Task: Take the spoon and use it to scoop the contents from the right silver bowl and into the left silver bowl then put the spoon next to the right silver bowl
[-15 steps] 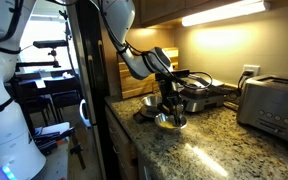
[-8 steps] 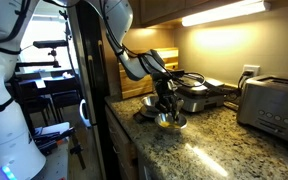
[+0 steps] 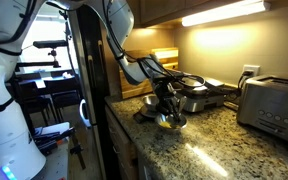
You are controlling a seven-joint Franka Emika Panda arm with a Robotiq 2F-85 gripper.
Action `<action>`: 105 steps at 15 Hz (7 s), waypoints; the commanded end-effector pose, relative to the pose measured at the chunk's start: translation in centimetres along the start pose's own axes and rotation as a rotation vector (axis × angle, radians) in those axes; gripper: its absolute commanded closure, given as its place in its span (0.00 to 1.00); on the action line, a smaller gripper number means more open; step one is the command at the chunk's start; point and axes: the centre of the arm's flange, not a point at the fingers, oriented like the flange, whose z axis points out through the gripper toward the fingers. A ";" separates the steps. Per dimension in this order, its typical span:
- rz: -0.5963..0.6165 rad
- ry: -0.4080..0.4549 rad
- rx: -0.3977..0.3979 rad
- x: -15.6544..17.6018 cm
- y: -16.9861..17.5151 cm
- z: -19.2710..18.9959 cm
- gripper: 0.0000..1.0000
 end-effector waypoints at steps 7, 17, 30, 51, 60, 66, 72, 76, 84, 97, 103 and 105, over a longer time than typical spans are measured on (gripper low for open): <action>-0.017 -0.011 -0.017 -0.2 -0.6 0.2 0.98; -0.014 0.078 -0.024 0.3 -0.8 -0.9 0.98; 0.076 0.305 0.034 -1.1 -0.4 -1.0 0.98; 0.245 0.423 0.081 -7.0 0.0 0.1 0.98; 0.323 0.488 0.045 -9.6 -0.4 -0.7 0.98; 0.323 0.509 0.018 -10.5 -1.3 -2.8 0.98; 0.273 0.523 -0.042 -9.6 -2.4 -6.3 0.98; 0.240 0.524 -0.072 -8.7 -3.1 -8.2 0.98; 0.196 0.475 -0.114 -6.6 -4.7 -9.7 0.98; 0.212 0.337 -0.322 -4.5 -6.6 -10.7 0.98; 0.227 0.301 -0.387 -4.1 -6.8 -10.3 0.98; 0.230 0.295 -0.404 -3.9 -6.9 -10.2 0.98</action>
